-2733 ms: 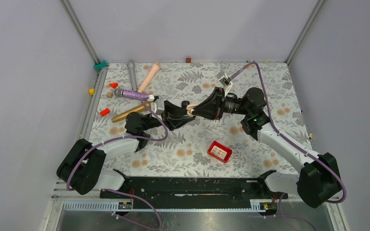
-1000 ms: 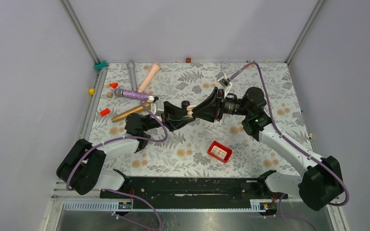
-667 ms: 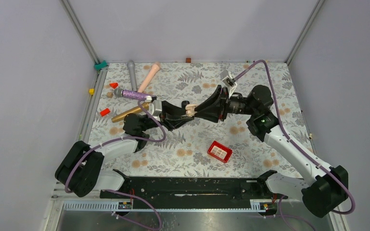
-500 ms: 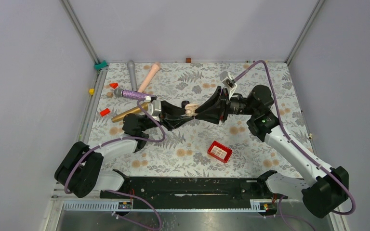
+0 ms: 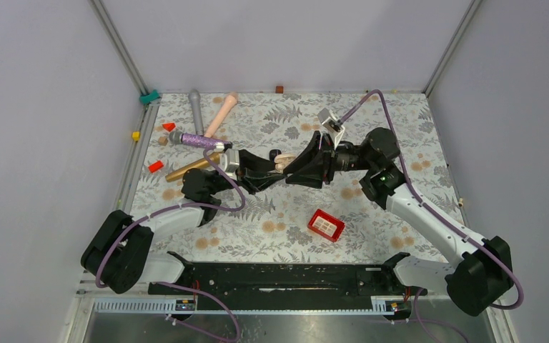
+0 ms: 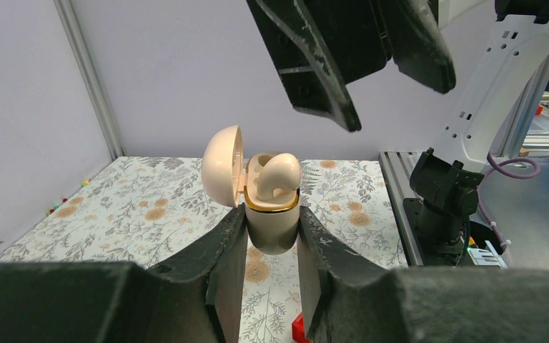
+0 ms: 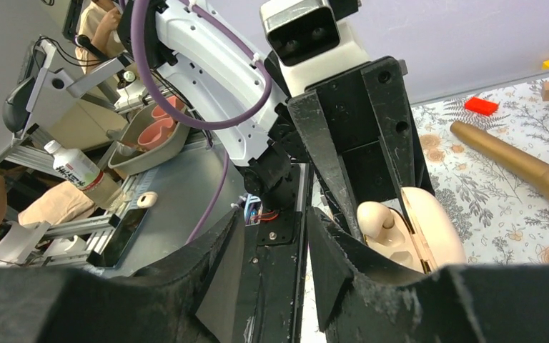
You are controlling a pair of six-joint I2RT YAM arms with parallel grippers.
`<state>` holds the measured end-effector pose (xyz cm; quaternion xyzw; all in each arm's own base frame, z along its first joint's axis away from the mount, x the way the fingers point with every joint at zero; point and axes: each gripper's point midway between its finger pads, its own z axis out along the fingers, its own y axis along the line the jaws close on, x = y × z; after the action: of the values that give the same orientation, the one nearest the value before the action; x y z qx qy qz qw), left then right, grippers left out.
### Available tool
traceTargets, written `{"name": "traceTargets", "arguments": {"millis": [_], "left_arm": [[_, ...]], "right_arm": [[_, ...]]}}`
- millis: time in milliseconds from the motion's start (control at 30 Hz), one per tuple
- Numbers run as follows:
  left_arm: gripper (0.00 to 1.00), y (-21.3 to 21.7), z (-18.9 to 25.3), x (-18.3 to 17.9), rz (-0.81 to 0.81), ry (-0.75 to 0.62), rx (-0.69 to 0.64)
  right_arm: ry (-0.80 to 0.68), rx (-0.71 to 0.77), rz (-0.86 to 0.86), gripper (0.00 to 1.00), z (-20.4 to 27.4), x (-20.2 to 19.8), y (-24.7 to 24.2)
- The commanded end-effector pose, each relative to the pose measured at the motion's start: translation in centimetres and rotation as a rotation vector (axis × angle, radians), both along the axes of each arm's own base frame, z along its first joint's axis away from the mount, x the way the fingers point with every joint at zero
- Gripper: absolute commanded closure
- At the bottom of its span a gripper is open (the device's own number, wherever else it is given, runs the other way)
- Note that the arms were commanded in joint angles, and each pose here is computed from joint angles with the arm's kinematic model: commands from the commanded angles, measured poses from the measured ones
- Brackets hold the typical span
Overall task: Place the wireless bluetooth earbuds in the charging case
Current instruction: Place the earbud in the charging case.
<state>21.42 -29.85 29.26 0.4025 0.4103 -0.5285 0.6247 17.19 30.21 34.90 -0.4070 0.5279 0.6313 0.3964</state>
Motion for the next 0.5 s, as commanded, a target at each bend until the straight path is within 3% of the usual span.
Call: {"name": "traceTargets", "arguments": {"millis": [0,467], "left_arm": [[0.98,0.4,1.4,-0.6,-0.006,-0.069,-0.035],[0.99,0.4,1.5,-0.7,-0.011,-0.069,-0.037]], "right_arm": [[-0.025,-0.003,0.001,0.55,-0.3,0.1,0.5],[-0.032,-0.063,-0.106,0.54,-1.8,2.1,0.6]]}}
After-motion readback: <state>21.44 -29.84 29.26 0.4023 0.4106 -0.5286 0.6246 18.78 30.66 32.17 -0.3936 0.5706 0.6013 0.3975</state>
